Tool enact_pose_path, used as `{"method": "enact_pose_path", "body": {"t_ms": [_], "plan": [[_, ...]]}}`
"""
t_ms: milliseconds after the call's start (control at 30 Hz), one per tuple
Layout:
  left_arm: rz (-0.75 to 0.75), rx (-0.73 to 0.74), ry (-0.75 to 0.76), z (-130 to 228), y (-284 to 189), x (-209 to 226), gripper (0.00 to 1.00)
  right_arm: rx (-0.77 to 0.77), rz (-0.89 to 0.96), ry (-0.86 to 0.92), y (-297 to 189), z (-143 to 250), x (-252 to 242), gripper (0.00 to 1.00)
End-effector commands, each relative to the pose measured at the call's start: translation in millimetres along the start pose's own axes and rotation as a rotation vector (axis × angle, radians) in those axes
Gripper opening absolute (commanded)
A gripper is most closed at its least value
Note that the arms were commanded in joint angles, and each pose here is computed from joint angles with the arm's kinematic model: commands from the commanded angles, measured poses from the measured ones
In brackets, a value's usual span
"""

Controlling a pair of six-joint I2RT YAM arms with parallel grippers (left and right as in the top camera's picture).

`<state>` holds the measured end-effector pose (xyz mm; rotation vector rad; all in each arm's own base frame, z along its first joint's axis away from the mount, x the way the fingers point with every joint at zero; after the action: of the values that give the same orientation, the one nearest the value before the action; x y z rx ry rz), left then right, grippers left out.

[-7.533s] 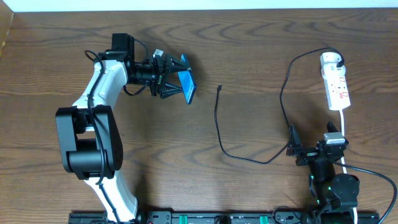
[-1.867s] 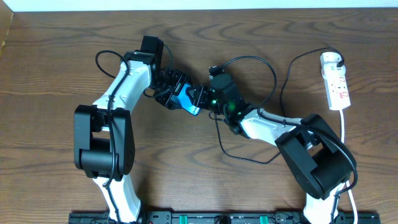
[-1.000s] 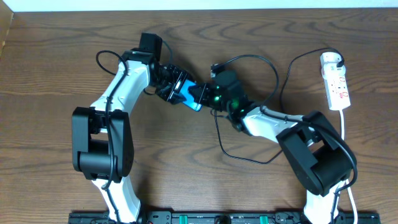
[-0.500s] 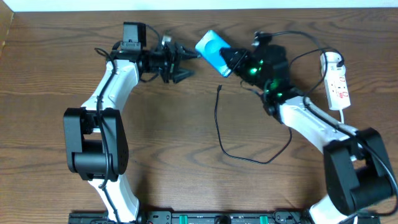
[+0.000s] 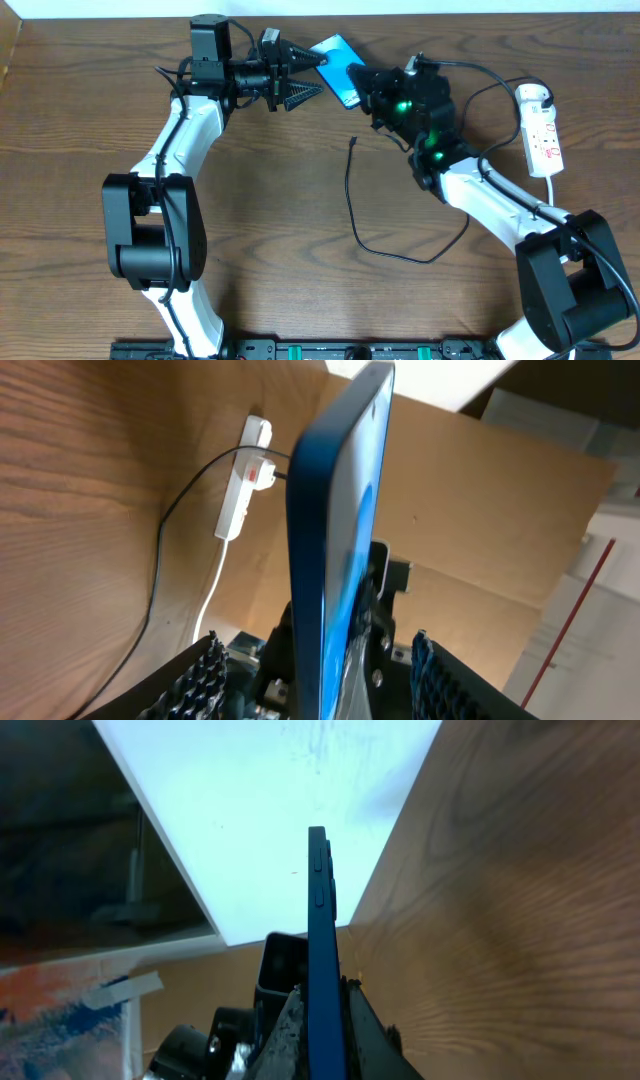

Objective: Plug charger to phone and switch on socket

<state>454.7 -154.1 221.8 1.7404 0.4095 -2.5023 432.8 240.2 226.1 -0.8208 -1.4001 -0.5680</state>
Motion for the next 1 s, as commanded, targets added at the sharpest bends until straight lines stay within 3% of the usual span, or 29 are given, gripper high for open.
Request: {"method": "enact_pose_path", "body": {"t_ms": [0,233,433,733,967], "plan": [[0.008,-0.032,0.005,1,-3,-13,0.59,-0.022,-0.067,0.069,1,12,28,0.02],[0.031,-0.044,0.042,-1,-3,-22,0.52,-0.076,-0.058,0.076,5,31,27,0.02],[0.031,-0.066,0.04,-4,-3,-23,0.37,-0.065,-0.046,0.086,5,38,25,0.02],[0.023,-0.037,0.035,4,8,-22,0.34,-0.075,-0.047,0.111,6,39,25,0.02],[0.013,-0.036,0.038,7,18,-22,0.24,-0.067,-0.047,0.129,6,40,25,0.02]]}}
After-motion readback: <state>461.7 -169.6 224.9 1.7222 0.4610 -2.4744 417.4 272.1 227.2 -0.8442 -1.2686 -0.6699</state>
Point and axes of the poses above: each gripper's point midway between its finger pads, its own y axis out along the fingers, its own x axis along the line the jaws close on, z = x × y, the point moved 4 cm from there along -y, back along the fingers, and after that the axes turned 4 degrees about -y, right-handed, at the moved point
